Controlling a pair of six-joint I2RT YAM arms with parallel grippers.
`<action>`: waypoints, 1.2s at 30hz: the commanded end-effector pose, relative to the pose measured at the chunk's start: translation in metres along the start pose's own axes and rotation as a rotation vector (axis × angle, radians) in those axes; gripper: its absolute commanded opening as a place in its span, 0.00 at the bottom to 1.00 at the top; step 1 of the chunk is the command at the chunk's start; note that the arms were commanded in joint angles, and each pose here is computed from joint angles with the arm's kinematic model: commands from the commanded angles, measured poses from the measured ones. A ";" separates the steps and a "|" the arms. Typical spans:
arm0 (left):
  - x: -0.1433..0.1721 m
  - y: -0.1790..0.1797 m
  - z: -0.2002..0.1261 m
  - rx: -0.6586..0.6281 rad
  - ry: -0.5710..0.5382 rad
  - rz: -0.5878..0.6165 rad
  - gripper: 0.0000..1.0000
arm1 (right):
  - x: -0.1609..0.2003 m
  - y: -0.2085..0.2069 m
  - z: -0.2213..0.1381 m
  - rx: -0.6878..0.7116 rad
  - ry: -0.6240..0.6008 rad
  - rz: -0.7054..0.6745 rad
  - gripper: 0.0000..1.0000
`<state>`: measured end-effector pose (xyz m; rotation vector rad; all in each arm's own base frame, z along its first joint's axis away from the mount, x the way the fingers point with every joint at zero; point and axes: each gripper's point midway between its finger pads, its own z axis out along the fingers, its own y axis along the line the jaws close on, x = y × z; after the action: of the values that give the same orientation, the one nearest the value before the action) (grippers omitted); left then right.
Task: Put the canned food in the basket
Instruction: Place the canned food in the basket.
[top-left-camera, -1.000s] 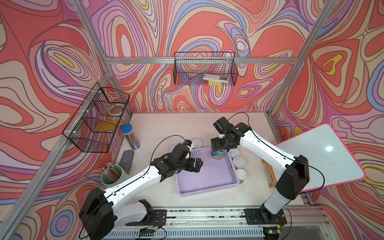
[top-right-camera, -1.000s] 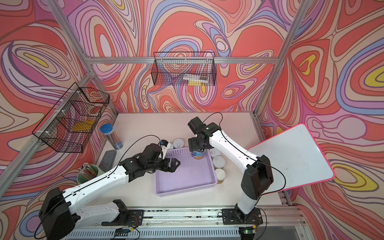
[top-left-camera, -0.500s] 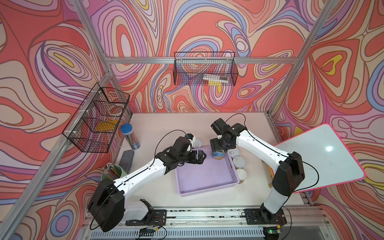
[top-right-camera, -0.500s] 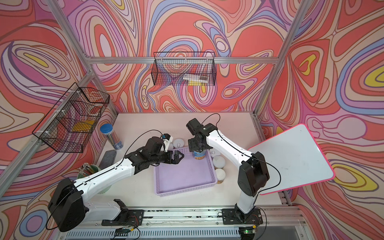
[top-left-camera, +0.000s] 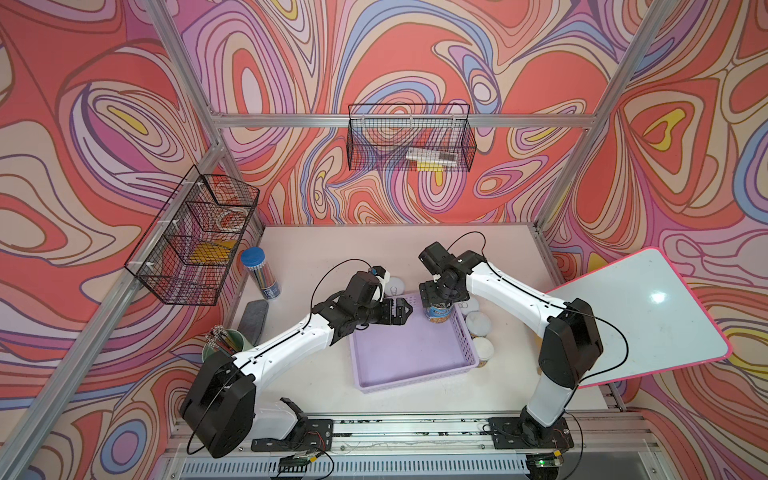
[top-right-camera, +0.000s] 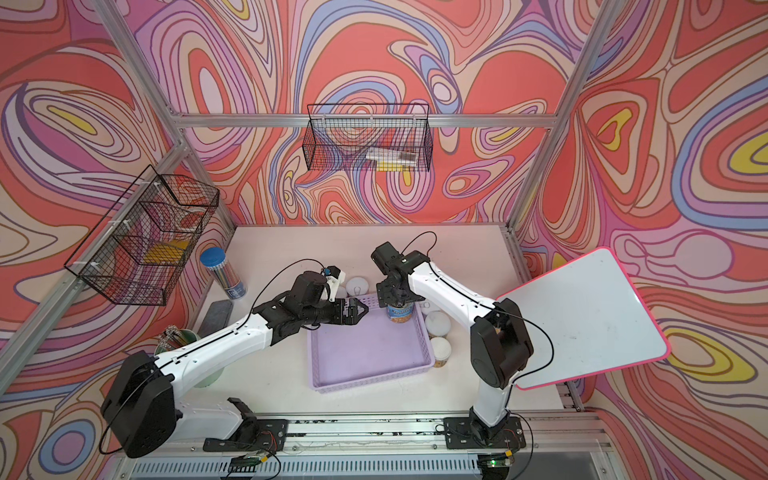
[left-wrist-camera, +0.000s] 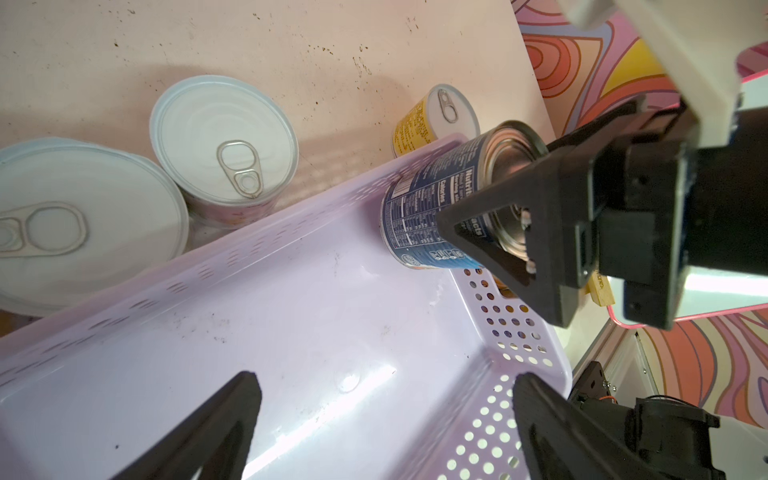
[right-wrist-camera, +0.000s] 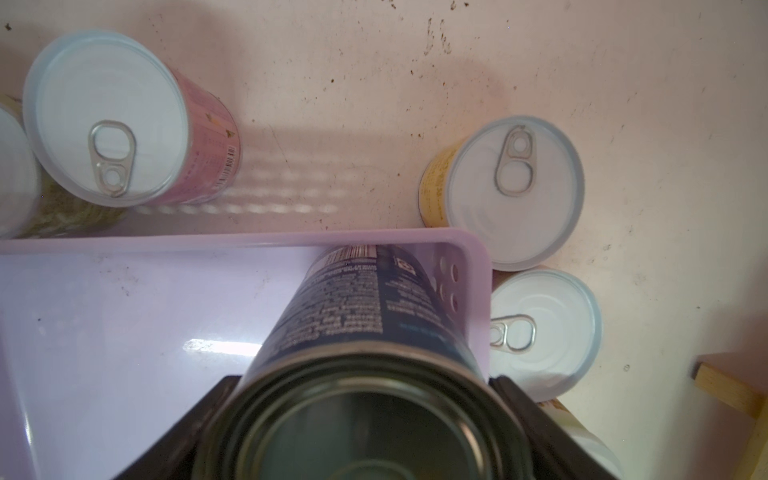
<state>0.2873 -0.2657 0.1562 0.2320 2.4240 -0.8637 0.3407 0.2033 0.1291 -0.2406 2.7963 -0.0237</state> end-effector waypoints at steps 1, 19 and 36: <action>-0.003 0.000 -0.003 -0.008 -0.001 0.003 0.99 | -0.018 -0.002 -0.006 0.005 -0.085 0.032 0.50; 0.007 0.014 0.000 -0.060 0.022 -0.011 0.99 | -0.001 -0.006 0.024 0.018 -0.019 0.034 0.66; -0.001 0.027 -0.013 -0.190 0.041 0.040 0.99 | -0.016 0.007 -0.020 -0.106 -0.105 0.026 0.98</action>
<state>0.2849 -0.2436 0.1410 0.2078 2.5125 -0.6887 0.3426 0.2046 0.1212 -0.2168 2.7797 0.0444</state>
